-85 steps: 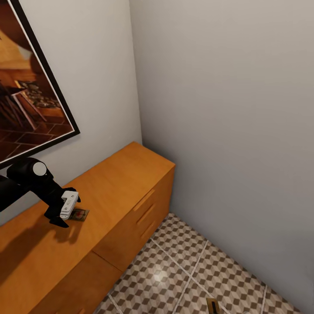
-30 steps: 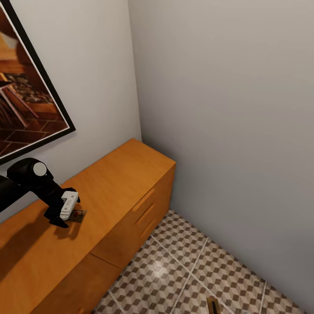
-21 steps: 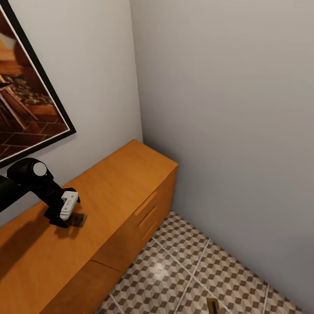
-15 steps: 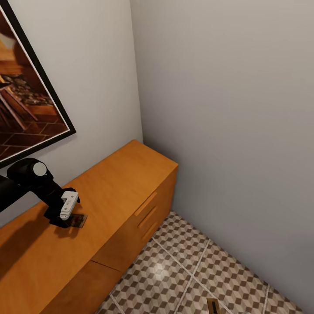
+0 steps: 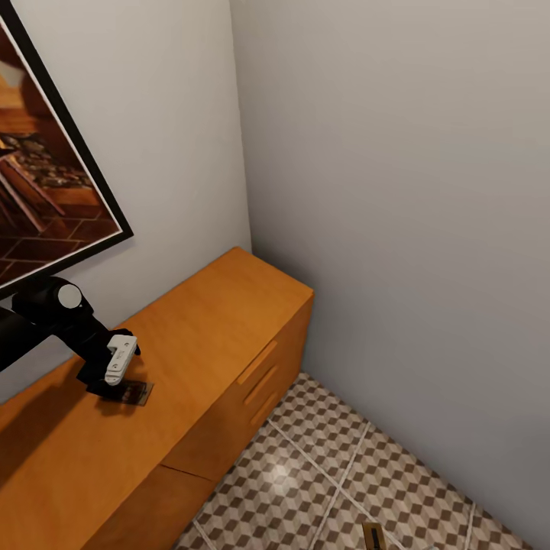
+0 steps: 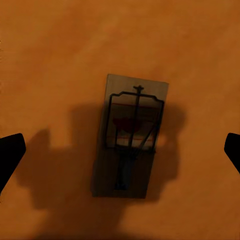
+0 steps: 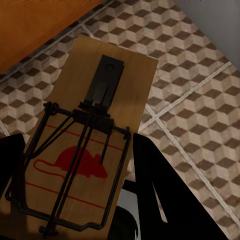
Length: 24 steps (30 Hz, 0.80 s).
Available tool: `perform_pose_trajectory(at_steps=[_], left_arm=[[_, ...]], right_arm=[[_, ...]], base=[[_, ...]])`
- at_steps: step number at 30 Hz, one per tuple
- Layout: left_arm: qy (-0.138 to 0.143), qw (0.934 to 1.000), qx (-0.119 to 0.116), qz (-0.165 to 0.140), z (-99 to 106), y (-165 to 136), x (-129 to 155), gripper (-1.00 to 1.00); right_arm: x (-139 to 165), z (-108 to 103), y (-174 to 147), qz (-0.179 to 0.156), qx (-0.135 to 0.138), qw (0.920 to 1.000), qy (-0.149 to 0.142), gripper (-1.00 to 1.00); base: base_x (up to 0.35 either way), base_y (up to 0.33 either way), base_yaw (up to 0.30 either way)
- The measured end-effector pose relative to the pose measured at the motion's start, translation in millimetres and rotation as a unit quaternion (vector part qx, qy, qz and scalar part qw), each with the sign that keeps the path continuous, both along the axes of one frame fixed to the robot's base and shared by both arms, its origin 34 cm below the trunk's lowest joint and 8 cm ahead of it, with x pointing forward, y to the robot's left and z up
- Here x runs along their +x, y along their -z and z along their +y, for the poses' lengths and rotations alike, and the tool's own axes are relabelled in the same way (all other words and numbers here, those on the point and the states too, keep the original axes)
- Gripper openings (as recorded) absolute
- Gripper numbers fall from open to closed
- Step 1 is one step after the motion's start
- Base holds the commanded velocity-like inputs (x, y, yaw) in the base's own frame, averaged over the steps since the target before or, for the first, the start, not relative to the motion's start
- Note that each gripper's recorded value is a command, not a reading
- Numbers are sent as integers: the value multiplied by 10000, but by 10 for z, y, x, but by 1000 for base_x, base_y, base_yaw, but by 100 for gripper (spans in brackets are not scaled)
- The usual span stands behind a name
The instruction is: Take the four mousetraps from the cabinet in the bathroom and place them on the bathroom floor. Make sure all four end up on the same floor surface, and ensure that at least two of them are either under or directly next to the same bathroom sink.
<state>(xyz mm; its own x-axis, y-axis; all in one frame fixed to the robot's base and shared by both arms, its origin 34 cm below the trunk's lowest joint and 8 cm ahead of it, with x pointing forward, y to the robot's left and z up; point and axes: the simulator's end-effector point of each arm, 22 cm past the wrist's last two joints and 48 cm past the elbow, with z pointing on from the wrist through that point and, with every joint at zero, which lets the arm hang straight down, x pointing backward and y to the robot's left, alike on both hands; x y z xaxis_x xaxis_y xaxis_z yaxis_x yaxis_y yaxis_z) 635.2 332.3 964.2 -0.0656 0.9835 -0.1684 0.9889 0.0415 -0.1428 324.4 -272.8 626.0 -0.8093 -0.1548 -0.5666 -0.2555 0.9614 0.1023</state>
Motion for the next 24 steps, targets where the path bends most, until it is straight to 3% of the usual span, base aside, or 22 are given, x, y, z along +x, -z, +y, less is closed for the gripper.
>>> perform_pose_trajectory(at_steps=[21,24], left_arm=[[-6,10000,12,9,10,6,-3,100],[142,9998,-149,43,-131,19,-35,100]], right_arm=[[13,-8,-10,-37,0,10000,-8,-100],[9,127,-9,-39,96,9999,-29,-100]], base=[[1,0,0],[0,0,0]])
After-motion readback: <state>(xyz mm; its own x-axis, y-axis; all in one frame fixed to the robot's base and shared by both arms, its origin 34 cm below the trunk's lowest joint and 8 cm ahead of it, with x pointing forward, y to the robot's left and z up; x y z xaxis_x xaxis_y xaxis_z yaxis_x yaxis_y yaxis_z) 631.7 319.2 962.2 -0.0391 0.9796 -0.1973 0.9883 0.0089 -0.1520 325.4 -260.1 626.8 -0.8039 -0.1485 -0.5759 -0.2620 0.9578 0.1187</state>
